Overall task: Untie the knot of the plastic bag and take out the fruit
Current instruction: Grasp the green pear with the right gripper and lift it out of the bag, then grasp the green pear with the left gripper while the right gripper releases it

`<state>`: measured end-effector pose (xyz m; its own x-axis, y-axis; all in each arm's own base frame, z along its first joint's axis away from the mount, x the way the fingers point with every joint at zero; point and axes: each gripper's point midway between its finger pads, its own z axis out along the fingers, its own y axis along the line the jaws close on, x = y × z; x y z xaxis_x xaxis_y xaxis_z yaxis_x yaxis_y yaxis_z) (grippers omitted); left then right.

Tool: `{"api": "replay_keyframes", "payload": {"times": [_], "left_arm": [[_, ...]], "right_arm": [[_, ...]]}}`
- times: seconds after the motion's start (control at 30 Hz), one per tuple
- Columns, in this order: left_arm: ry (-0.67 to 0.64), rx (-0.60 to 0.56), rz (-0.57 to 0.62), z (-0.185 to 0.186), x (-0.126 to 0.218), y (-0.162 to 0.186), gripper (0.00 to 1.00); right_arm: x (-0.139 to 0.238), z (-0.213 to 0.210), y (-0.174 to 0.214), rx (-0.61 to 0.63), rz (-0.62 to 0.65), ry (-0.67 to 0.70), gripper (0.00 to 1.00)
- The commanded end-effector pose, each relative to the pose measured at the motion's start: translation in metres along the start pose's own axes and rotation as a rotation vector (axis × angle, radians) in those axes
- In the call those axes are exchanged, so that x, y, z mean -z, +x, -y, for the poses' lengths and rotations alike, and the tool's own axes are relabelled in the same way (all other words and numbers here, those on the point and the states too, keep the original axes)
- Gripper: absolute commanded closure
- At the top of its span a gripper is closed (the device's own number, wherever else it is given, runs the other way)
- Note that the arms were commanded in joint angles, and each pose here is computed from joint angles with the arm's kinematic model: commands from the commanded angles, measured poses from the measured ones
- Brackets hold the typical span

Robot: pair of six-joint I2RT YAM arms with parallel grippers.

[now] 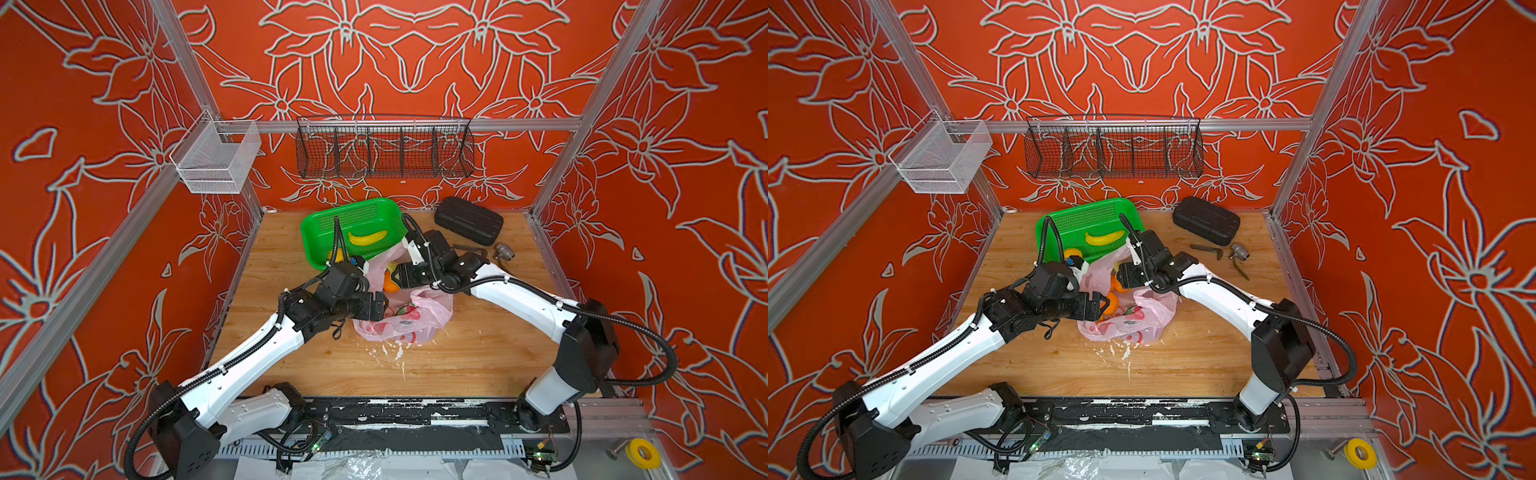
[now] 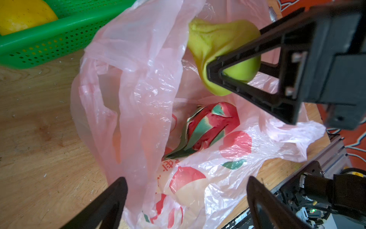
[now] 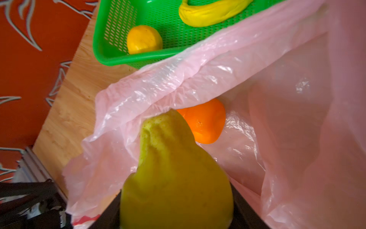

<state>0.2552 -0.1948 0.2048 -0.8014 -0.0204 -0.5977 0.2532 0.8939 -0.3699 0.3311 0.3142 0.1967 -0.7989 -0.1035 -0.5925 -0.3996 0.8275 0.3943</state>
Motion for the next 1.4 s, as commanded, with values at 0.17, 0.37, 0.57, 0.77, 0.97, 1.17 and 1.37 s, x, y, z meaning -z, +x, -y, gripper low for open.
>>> {"api": "replay_keyframes", "payload": {"times": [0.17, 0.37, 0.57, 0.77, 0.97, 1.17, 1.37], "left_arm": [[0.102, 0.107, 0.109, 0.016, 0.019, -0.022, 0.07], [0.29, 0.273, 0.122, 0.03, 0.035, -0.041, 0.07], [0.449, 0.328, 0.265, 0.054, 0.084, -0.083, 0.04], [0.542, 0.422, 0.34, 0.075, 0.121, -0.125, 0.01], [0.485, 0.461, 0.275, 0.08, 0.107, -0.145, 0.01], [0.461, 0.413, 0.202, 0.085, 0.09, -0.145, 0.03], [0.527, 0.334, 0.13, 0.101, 0.083, -0.139, 0.03]], "right_arm": [[0.046, -0.031, -0.027, -0.103, 0.099, -0.181, 0.37], [0.08, -0.046, -0.046, -0.153, 0.205, -0.305, 0.37], [0.112, -0.06, -0.066, -0.112, 0.353, -0.409, 0.37], [0.138, -0.08, -0.071, 0.082, 0.465, -0.507, 0.37], [0.143, -0.089, -0.065, 0.26, 0.477, -0.524, 0.36], [0.148, -0.104, -0.063, 0.298, 0.471, -0.614, 0.36], [0.147, -0.105, -0.064, 0.304, 0.469, -0.614, 0.36]]}}
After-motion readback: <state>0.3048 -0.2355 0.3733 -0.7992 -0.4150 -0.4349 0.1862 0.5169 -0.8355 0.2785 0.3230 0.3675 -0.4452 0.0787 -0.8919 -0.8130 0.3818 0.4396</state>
